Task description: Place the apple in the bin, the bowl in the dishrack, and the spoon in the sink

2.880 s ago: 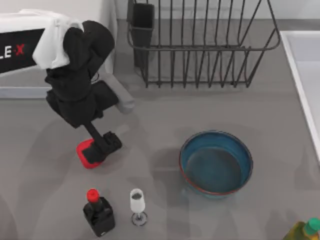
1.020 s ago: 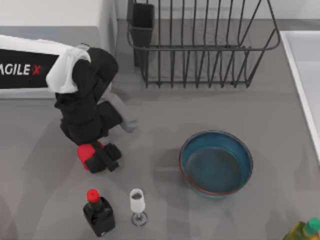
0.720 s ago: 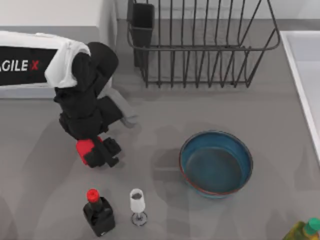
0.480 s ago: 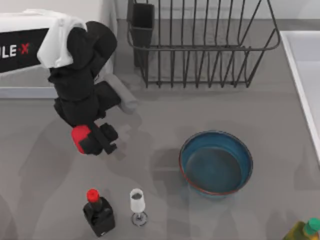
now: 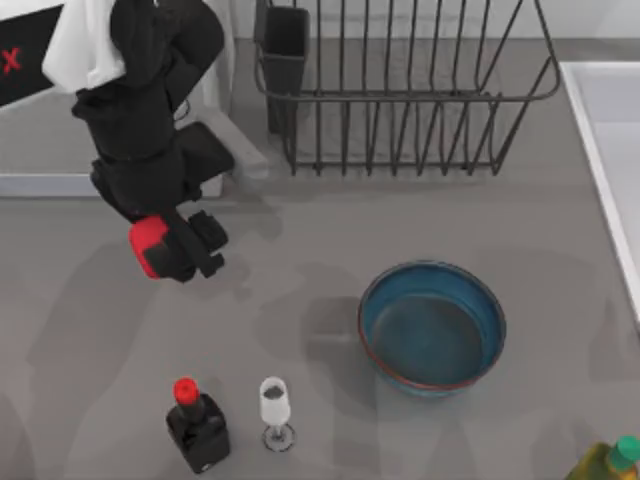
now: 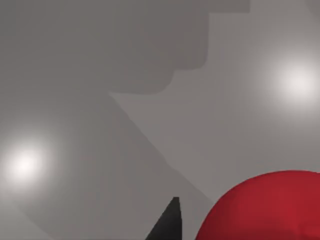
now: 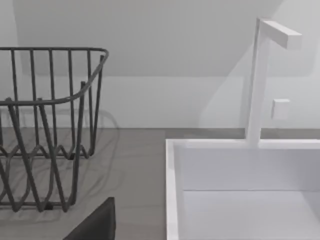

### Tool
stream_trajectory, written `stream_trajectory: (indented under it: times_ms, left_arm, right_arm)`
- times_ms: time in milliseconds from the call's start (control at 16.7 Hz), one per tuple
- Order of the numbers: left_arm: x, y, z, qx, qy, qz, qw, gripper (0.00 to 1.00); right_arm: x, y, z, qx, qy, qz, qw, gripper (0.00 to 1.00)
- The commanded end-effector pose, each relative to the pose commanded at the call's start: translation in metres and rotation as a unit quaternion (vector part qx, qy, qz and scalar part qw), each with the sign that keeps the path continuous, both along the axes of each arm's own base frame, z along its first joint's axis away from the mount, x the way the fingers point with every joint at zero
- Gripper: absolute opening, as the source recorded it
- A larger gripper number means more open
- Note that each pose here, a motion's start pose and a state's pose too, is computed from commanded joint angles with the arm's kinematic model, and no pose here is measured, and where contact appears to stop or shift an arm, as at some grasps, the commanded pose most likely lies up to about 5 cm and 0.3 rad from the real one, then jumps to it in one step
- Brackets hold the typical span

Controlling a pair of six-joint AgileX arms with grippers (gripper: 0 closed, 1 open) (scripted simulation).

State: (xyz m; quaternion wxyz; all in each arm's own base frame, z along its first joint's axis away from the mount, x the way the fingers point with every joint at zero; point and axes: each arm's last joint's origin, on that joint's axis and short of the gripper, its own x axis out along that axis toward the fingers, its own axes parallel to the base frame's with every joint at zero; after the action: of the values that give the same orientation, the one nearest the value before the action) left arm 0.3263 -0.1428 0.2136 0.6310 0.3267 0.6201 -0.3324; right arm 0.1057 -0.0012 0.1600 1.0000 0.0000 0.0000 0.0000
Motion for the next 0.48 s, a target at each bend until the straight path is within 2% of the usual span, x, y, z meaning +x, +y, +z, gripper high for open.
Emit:
stream_trajectory:
  times_ms: [240,480]
  left_arm:
    - [0.001,0.003,-0.001,0.002,0.002,-0.01,1.0,0.0]
    - [0.001,0.023,0.004,0.01,0.006,-0.076,0.997,0.0]
  right_arm:
    - [0.0,0.0,0.0,0.0,0.0,0.0,1.0,1.0]
    - [0.0,0.0,0.0,0.0,0.0,0.0,1.0,1.0]
